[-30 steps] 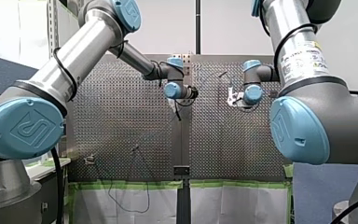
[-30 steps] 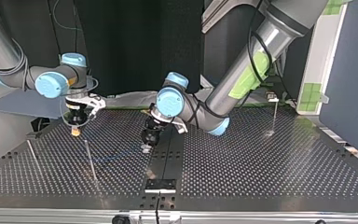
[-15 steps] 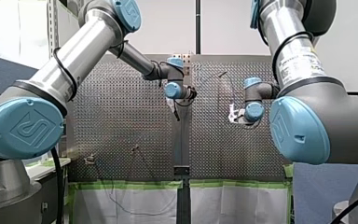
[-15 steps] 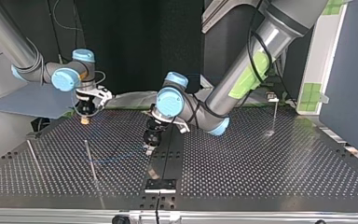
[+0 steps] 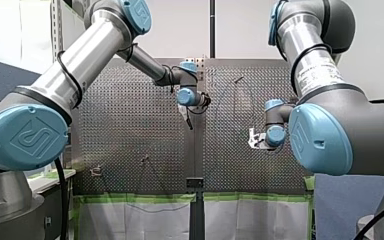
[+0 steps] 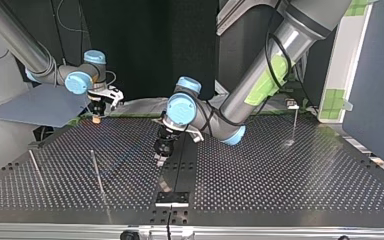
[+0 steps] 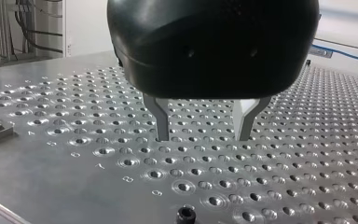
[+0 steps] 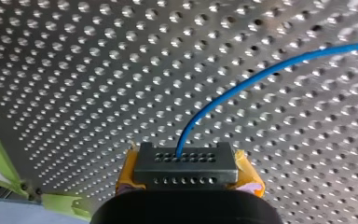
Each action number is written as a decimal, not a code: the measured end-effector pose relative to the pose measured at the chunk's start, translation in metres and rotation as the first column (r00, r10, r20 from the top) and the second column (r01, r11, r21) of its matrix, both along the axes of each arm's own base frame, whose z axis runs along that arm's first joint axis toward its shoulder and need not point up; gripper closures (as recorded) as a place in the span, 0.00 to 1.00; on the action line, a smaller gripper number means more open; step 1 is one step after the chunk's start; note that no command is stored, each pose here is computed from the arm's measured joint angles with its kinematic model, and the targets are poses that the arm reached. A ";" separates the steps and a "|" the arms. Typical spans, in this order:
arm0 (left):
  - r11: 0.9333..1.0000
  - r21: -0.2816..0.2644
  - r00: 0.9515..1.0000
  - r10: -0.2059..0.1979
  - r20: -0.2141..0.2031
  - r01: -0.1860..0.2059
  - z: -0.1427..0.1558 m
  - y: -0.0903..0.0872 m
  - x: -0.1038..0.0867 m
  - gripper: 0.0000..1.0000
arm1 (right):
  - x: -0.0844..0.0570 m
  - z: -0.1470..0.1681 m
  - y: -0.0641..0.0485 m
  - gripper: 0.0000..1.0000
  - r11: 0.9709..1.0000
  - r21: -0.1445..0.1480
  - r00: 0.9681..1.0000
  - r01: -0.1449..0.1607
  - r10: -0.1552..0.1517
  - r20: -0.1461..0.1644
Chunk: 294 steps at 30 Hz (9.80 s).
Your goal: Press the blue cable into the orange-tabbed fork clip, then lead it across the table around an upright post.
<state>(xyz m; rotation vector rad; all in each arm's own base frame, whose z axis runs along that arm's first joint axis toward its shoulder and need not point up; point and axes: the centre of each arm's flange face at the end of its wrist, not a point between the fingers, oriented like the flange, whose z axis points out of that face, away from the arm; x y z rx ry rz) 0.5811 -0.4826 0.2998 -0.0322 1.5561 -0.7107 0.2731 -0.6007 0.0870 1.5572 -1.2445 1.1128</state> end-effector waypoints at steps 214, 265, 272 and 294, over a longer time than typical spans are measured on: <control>0.897 0.440 0.993 0.017 -0.120 0.038 0.095 -0.060 -0.157 0.07 | -0.002 0.173 -0.012 1.00 0.989 -0.144 0.990 0.035 -0.015 0.140; 0.955 0.251 0.973 -0.105 -0.205 0.156 0.147 -0.042 -0.162 0.07 | -0.020 0.391 0.115 1.00 0.971 -0.165 0.970 -0.175 0.199 0.139; 0.971 0.152 0.969 -0.157 -0.189 0.187 0.174 -0.044 -0.153 0.07 | -0.016 0.396 0.122 1.00 0.966 -0.172 0.966 -0.192 0.217 0.138; 0.941 -0.081 0.918 -0.340 -0.206 0.330 0.188 -0.056 -0.149 0.07 | -0.005 0.398 0.128 1.00 0.956 -0.178 0.957 -0.234 0.259 0.133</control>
